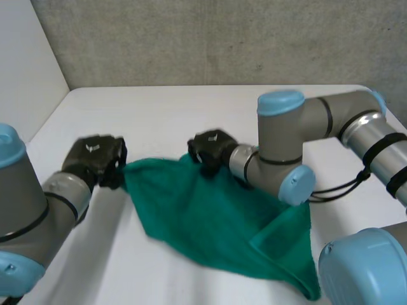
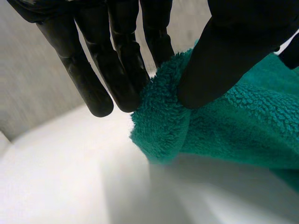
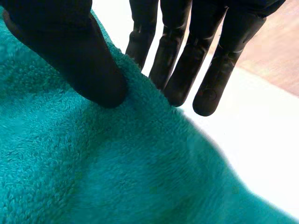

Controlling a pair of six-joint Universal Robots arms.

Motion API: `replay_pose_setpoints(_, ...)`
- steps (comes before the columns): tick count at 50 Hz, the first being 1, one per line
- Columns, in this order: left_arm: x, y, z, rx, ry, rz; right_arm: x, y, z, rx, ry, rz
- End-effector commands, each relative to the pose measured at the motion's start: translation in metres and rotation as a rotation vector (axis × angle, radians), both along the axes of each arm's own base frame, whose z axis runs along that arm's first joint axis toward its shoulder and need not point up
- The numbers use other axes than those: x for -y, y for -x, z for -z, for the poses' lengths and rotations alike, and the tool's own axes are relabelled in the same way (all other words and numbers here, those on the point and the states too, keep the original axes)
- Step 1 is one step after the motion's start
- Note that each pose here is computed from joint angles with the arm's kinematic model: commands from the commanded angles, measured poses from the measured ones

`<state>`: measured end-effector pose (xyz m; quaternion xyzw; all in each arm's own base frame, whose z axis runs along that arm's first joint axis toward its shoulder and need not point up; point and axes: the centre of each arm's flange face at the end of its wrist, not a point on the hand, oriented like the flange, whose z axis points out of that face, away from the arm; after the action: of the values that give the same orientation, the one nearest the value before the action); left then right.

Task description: Fold the towel.

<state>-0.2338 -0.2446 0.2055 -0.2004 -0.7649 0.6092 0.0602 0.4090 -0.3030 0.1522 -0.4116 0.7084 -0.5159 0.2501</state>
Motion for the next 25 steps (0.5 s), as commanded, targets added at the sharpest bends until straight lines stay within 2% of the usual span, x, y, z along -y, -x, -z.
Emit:
replay_pose_setpoints(1,0.034,0.016,-0.076,-0.116,0.307,0.003,0.021,0.009,-0.126,0.221,0.296,0.19)
replay_pose_setpoints(6,0.047,0.031,-0.155,-0.225,0.544,0.016,0.021,0.03,-0.212,0.407,0.531,0.305)
replay_pose_setpoints(9,0.048,0.035,-0.18,-0.267,0.636,0.012,0.02,0.056,-0.259,0.481,0.653,0.371)
replay_pose_setpoints(12,0.047,0.036,-0.197,-0.317,0.73,-0.007,0.006,0.071,-0.281,0.482,0.693,0.34)
replay_pose_setpoints(15,0.044,0.039,-0.196,-0.326,0.741,-0.003,-0.008,0.074,-0.277,0.431,0.687,0.261)
replay_pose_setpoints(17,0.035,0.043,-0.164,-0.286,0.639,0.019,-0.027,0.07,-0.249,0.318,0.647,0.145)
replay_pose_setpoints(20,0.023,0.044,-0.137,-0.244,0.546,0.035,-0.039,0.073,-0.222,0.205,0.612,0.108)
replay_pose_setpoints(21,0.015,0.043,-0.117,-0.214,0.478,0.043,-0.047,0.077,-0.198,0.121,0.575,0.096)
replay_pose_setpoints(25,-0.007,0.033,-0.063,-0.127,0.307,0.055,-0.064,0.088,-0.136,-0.07,0.445,0.054)
